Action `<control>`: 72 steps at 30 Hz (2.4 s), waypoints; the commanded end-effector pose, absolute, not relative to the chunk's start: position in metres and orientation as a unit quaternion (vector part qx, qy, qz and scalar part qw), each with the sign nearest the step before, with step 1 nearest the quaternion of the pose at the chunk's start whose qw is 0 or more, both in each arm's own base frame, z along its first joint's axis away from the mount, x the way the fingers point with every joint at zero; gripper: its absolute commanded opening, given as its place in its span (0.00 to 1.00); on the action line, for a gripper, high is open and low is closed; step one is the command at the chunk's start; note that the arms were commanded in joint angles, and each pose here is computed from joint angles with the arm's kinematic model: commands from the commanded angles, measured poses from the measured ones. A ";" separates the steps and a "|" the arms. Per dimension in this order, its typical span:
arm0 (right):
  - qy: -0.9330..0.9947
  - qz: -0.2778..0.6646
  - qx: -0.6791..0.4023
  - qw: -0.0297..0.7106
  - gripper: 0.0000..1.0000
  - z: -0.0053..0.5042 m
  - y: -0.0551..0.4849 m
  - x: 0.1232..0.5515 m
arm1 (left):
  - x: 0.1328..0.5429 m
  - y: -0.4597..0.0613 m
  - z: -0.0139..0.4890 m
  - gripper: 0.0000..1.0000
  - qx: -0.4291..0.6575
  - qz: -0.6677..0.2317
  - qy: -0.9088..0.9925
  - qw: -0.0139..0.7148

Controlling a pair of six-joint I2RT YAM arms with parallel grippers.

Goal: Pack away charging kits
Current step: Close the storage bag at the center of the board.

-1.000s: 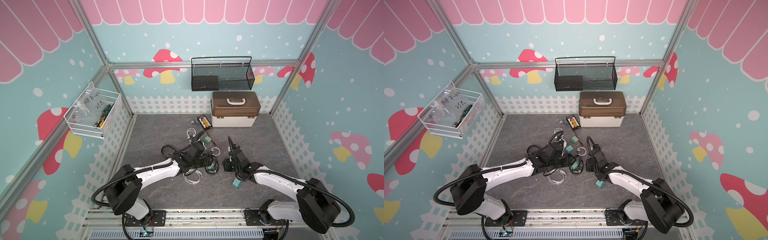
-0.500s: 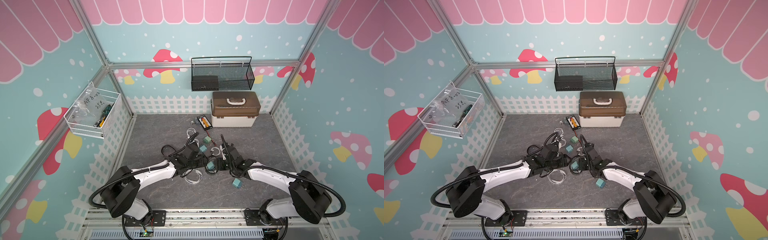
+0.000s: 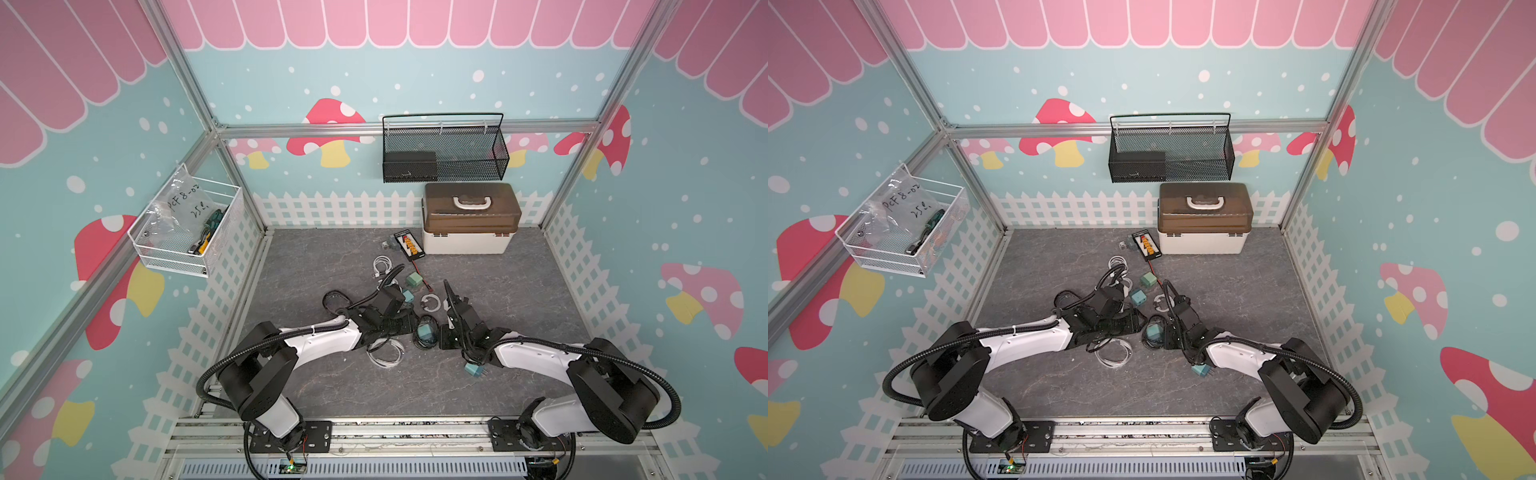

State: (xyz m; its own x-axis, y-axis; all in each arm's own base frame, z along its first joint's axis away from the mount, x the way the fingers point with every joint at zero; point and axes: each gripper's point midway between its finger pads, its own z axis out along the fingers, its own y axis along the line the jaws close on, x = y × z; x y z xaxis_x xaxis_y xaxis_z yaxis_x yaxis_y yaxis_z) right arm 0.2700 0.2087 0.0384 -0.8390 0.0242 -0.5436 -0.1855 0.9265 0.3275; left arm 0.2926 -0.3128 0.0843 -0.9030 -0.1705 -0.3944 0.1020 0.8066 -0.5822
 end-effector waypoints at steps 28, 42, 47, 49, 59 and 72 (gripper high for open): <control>0.939 0.193 -0.073 0.276 0.02 0.004 0.216 0.268 | 0.311 -0.343 0.044 0.64 -0.026 -0.341 0.927 0.151; 0.925 0.210 -0.097 0.302 0.00 0.008 0.224 0.272 | 0.310 -0.349 0.026 0.60 -0.016 -0.355 0.929 0.102; 0.924 0.203 -0.100 0.308 0.00 0.006 0.222 0.274 | 0.306 -0.355 0.023 0.66 -0.001 -0.373 0.924 0.082; 0.923 0.203 -0.101 0.310 0.00 0.006 0.222 0.275 | 0.305 -0.355 0.022 0.66 0.004 -0.373 0.925 0.076; 0.922 0.204 -0.101 0.314 0.00 0.006 0.222 0.279 | 0.294 -0.354 0.014 0.59 0.035 -0.361 0.930 0.050; 0.921 0.214 -0.099 0.311 0.00 0.009 0.227 0.283 | 0.289 -0.359 0.010 0.57 0.052 -0.372 0.926 0.039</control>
State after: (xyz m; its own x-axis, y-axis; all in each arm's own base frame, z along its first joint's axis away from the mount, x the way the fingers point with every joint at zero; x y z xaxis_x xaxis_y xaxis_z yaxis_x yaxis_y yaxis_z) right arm 0.2922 0.2291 0.0268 -0.7481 -0.0144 -0.6634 -0.3183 0.8850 0.3397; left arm 0.3103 -0.3618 0.0365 -0.9812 0.0085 -0.1930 0.1455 0.6898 -0.7092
